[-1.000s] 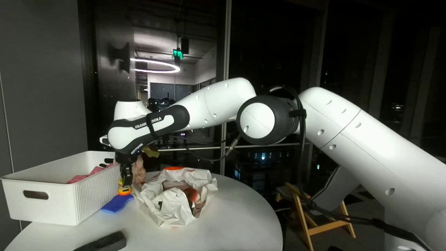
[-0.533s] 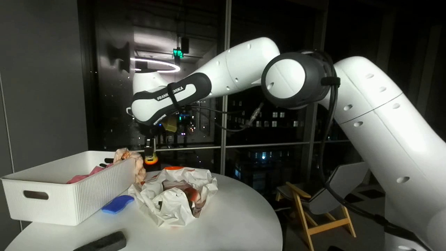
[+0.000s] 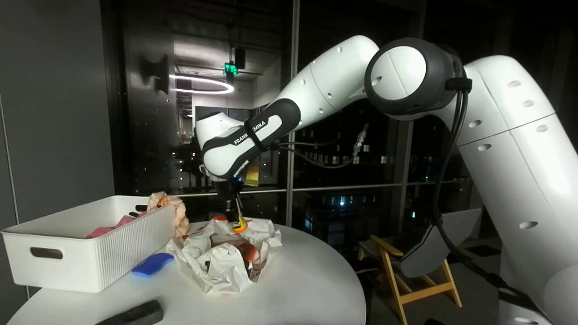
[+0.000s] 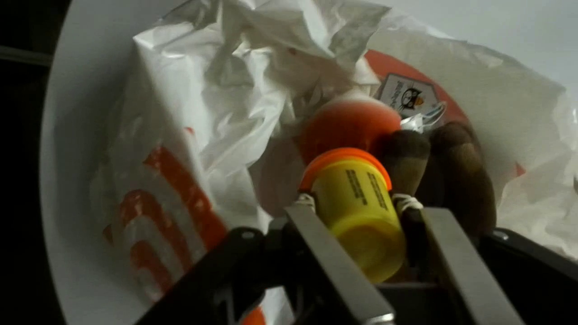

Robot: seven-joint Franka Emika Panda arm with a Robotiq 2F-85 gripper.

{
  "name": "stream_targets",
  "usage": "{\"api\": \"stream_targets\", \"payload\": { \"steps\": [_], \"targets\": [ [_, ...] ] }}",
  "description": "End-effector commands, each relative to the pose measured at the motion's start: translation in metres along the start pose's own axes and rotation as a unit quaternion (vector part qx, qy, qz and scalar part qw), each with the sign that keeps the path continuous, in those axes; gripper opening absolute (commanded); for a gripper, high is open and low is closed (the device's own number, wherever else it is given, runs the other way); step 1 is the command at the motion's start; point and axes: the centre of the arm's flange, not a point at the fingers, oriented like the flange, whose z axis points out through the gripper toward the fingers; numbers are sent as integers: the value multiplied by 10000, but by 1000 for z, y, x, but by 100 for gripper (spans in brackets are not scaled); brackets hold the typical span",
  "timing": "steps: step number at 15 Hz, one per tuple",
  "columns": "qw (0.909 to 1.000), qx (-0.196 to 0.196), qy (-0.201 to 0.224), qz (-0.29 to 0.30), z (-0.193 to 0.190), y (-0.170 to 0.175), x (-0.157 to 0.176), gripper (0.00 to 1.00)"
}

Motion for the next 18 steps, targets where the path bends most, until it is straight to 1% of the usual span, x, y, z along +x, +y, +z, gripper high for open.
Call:
{"api": "stream_targets", "payload": {
  "steps": [1, 3, 5, 6, 7, 9, 10, 11, 12, 14, 15, 16, 17, 18],
  "targets": [
    [9999, -48, 33, -103, 29, -23, 3, 20],
    [9996, -275, 37, -110, 45, -26, 14, 20],
    [9993, -344, 93, -120, 58, -26, 21, 20],
    [9989, -440, 136, -98, 66, -26, 25, 20],
    [9971, -741, 173, -14, 72, -25, 28, 20],
    [9959, -878, 222, 35, 80, -24, 34, 20],
    [9958, -902, 174, 13, 84, -24, 34, 20],
    [9963, -842, 142, 33, 87, -25, 35, 70],
    [9968, -783, 143, 47, 88, -25, 34, 71],
    [9970, -750, 184, 34, 81, -25, 30, 84],
    [9968, -762, 224, 11, 74, -24, 26, 93],
    [9963, -818, 242, 70, 67, -23, 22, 99],
    [9954, -911, 289, 113, 56, -23, 17, 100],
    [9950, -923, 357, 121, 49, -21, 14, 100]
  ]
}}
